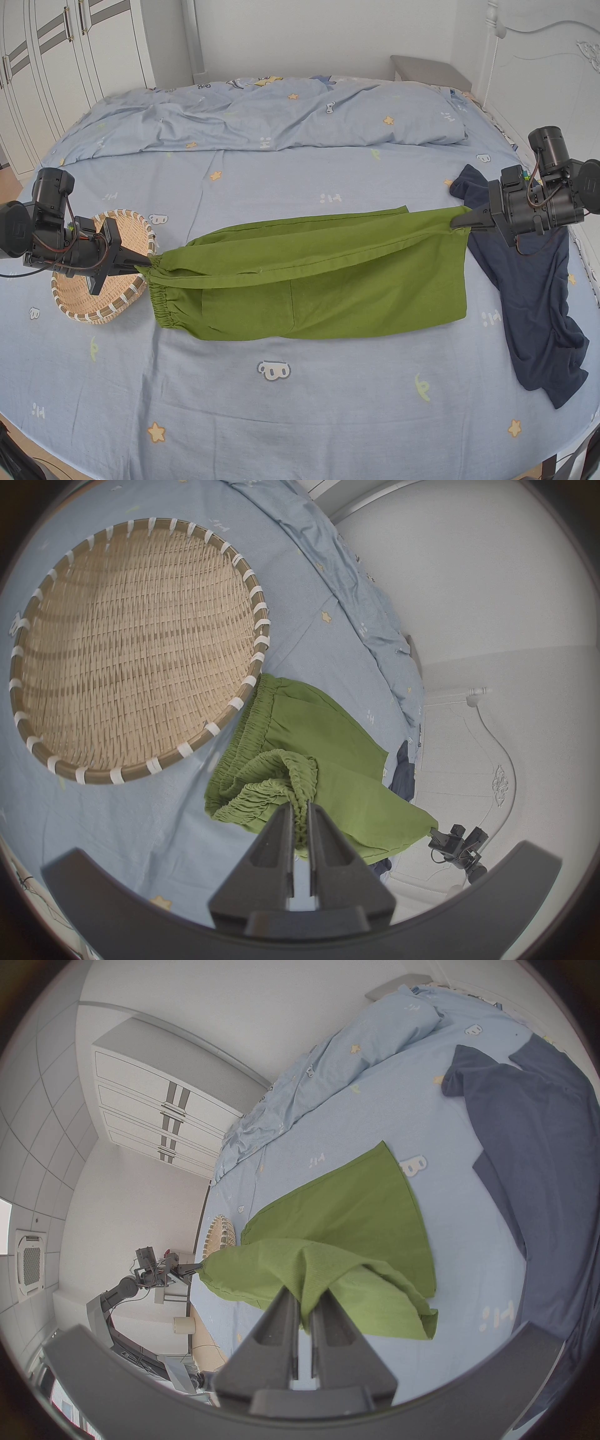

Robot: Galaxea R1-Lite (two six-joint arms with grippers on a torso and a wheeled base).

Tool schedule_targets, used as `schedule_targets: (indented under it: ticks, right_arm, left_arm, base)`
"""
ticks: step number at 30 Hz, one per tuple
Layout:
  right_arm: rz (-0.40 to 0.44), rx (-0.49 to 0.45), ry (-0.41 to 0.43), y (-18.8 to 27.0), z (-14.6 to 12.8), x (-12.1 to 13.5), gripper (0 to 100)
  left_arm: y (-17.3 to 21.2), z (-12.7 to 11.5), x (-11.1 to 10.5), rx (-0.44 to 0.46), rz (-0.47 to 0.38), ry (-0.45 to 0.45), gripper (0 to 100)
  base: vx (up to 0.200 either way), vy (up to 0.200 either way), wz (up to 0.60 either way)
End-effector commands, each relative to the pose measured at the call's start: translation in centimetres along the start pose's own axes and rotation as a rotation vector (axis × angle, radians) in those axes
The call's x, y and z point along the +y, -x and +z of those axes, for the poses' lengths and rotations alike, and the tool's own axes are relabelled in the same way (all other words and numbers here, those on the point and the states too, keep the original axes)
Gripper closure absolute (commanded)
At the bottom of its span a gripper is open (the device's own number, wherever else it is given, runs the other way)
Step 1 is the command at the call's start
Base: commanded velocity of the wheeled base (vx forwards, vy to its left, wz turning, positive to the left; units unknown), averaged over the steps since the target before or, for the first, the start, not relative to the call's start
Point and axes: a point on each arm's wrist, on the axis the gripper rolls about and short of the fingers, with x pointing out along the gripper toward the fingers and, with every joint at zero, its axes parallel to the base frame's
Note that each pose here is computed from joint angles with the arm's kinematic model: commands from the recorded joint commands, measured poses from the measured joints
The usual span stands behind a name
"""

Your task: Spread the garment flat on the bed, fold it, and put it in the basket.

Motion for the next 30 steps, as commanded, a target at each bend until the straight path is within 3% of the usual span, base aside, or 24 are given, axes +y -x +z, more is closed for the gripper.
schedule_targets:
  ticks: [1, 9, 19, 30]
  right_arm:
    - [0.000, 0.008, 0.000, -1.4, 2.0, 0.0, 100]
    - [-0.010, -0.014, 0.020, -1.9, 3.7, 0.4, 100]
    - [-0.002, -0.034, 0.039, -3.6, 5.3, -0.1, 100]
    - [-0.031, -0.068, 0.046, -5.9, 6.6, -2.1, 100]
  left_arm:
    - [-0.8, 1.8, -0.6, 0.000, 0.002, -0.003, 100]
    - [-1.1, 3.4, -1.7, -0.023, -0.018, -0.028, 100]
    - [-1.9, 4.5, -1.4, -0.032, -0.017, -0.025, 100]
    - [-3.2, 5.8, -1.2, -0.040, -0.019, -0.029, 100]
  base:
    - [0.000, 0.000, 0.00]
    - [0.000, 0.000, 0.00]
    - [0.000, 0.000, 0.00]
    - [0.000, 0.000, 0.00]
